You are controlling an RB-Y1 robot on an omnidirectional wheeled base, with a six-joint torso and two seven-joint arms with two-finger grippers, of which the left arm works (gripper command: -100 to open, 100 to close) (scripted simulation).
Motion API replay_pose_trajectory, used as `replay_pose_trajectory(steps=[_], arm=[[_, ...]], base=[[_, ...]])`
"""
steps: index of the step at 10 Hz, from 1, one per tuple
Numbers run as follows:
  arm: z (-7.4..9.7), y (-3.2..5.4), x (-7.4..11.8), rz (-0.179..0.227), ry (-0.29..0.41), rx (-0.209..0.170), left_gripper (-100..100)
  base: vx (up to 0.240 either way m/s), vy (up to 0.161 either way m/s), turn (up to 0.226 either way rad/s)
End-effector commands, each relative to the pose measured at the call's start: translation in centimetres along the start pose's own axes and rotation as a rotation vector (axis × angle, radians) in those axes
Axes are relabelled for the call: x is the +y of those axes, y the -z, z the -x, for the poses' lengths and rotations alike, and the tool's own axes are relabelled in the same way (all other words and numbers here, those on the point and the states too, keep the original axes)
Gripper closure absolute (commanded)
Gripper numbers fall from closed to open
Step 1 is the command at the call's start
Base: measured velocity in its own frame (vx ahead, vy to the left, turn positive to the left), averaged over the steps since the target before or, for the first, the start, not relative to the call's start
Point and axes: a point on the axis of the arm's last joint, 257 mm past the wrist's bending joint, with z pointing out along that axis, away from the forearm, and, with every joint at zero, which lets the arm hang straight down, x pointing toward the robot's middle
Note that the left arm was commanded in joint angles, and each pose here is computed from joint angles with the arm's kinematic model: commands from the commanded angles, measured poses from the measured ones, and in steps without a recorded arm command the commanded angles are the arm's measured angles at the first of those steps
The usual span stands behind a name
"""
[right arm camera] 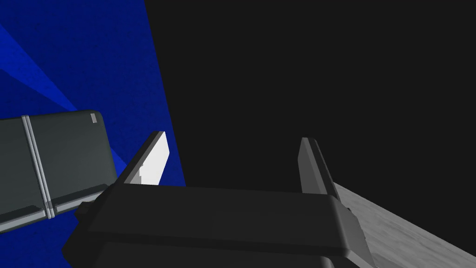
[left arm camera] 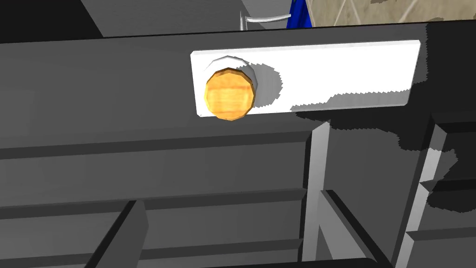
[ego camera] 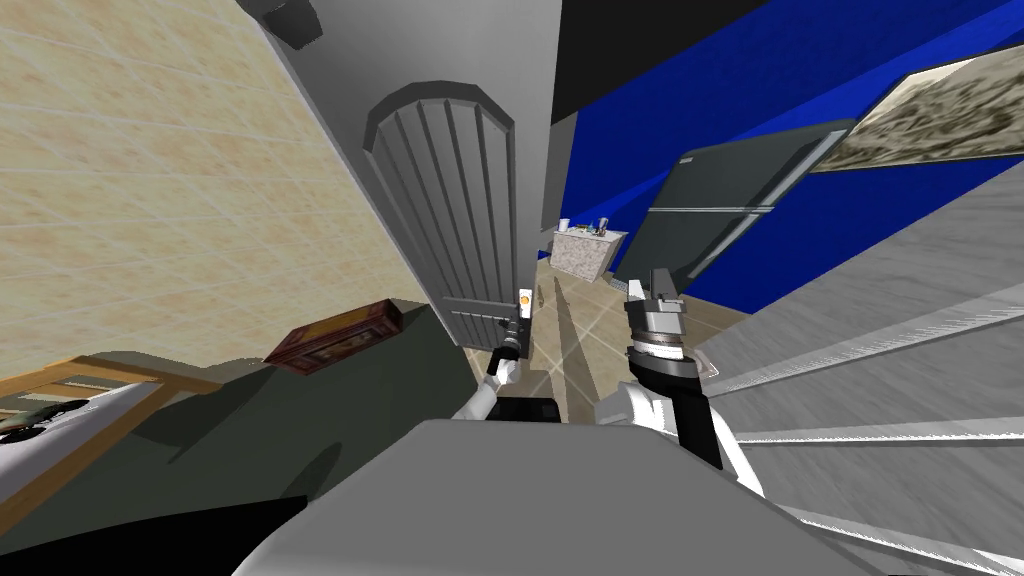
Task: Push the door open
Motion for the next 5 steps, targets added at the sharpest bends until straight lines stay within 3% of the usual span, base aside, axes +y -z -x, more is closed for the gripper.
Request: replay_pose_trajectory(steps=[1, 3, 5], arm=[[0.0, 0.00, 0.0, 0.000, 0.000, 0.000, -100], [2.0, -0.07, 0.6, 0.004, -0.041, -0.009, -100], [2.8, -0.25, 0.7, 0.005, -0.052, -0.015, -100]], base=[[-0.038, -0.022, 0.007], [0.137, 0.018, -0.021], [0.248, -0.055, -0.018]])
